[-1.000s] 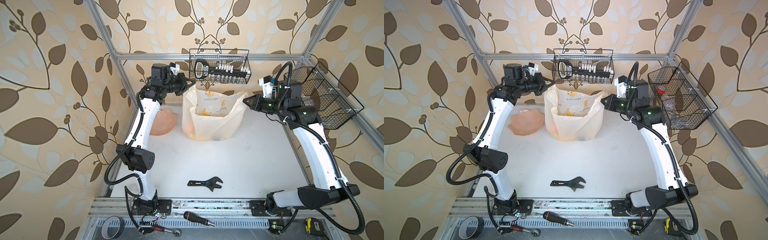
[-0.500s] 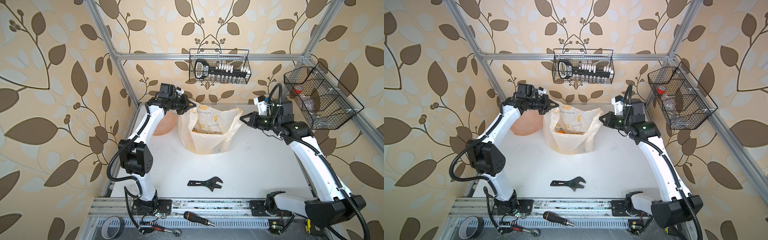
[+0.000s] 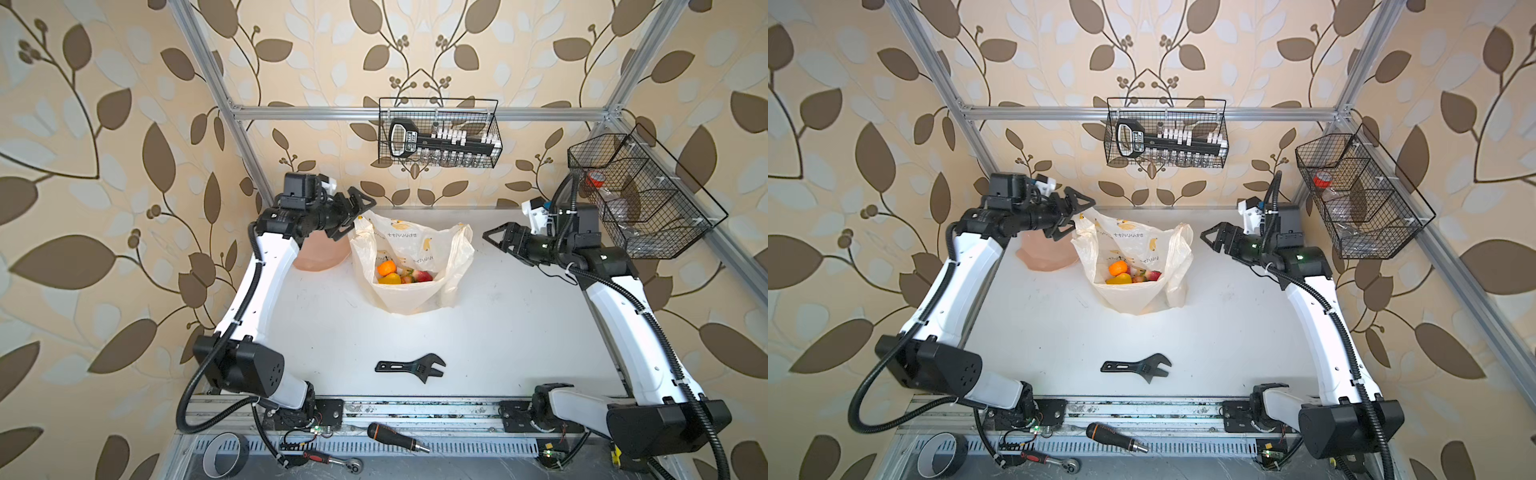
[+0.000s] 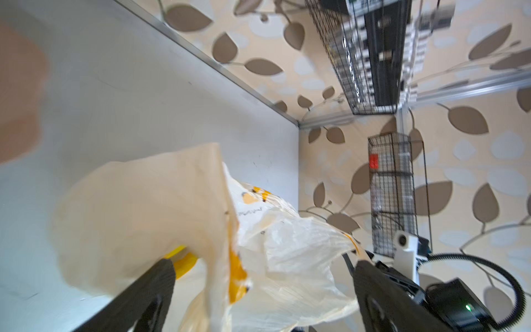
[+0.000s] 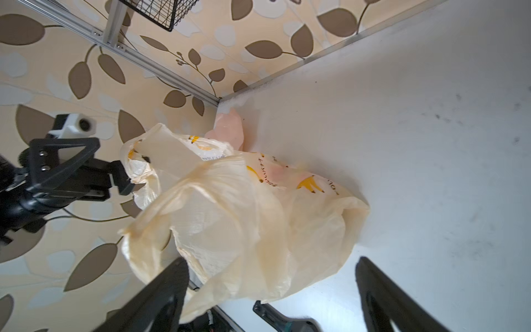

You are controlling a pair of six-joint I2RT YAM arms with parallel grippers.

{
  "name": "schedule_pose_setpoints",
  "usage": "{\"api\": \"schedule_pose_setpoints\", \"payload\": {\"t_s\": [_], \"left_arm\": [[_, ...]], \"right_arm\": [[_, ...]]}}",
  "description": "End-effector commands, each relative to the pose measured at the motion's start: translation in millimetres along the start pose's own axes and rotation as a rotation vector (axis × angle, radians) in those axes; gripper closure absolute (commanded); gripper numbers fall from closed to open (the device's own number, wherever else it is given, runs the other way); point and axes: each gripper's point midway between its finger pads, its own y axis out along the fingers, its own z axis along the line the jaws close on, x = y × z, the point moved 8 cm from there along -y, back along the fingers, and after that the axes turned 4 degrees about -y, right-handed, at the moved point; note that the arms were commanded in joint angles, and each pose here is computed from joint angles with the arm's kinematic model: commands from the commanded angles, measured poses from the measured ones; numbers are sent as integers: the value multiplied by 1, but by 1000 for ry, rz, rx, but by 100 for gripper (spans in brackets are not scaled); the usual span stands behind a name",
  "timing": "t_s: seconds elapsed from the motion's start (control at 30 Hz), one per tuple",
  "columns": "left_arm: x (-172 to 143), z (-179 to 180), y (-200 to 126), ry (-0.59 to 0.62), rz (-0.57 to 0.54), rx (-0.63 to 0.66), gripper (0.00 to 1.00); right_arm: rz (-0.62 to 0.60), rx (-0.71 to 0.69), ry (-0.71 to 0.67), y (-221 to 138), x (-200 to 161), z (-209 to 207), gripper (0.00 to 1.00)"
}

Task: Place the fruits into the plastic bag
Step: Place the plastic bag at the center of the table, then reset both arms

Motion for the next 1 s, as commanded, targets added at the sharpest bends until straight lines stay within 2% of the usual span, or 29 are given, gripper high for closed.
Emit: {"api": "schedule_pose_setpoints", "payload": {"t_s": [0.0, 0.1, 0.2, 0.37, 0.43, 0.53, 0.63, 0.7, 0.8, 0.9, 0.97], "left_arm": [[-3, 33, -44, -22, -201, 290, 1], [-1, 47, -59, -24, -284, 388, 1], [2, 61, -59, 13, -348, 459, 1], [10, 113, -9, 167, -385, 482, 1], [11, 148, 11, 205, -421, 549, 1], [12, 182, 26, 310, -428, 634, 1], [7, 200, 30, 442, -452, 624, 1], [-4, 212, 35, 555, -507, 575, 1], [-24, 231, 40, 630, -568, 506, 1], [-40, 248, 52, 592, -485, 471, 1], [-51, 256, 56, 612, -468, 430, 1]], "right_arm": [[-38, -75, -16, -30, 5, -9, 3], [-56, -197, -33, -36, 9, -21, 0], [-73, -320, -17, -32, 11, -44, 0], [-139, -519, -31, 0, -2, -102, 0], [-168, -570, -32, 20, -16, -130, 0], [-217, -687, -40, 37, -30, -169, 0], [-303, -780, -128, 41, -43, -193, 0], [-377, -778, -210, 40, -54, -199, 0], [-466, -742, -282, 43, -78, -206, 0], [-471, -620, -320, 60, -95, -200, 0], [-467, -637, -399, 72, -107, -192, 0]]}}
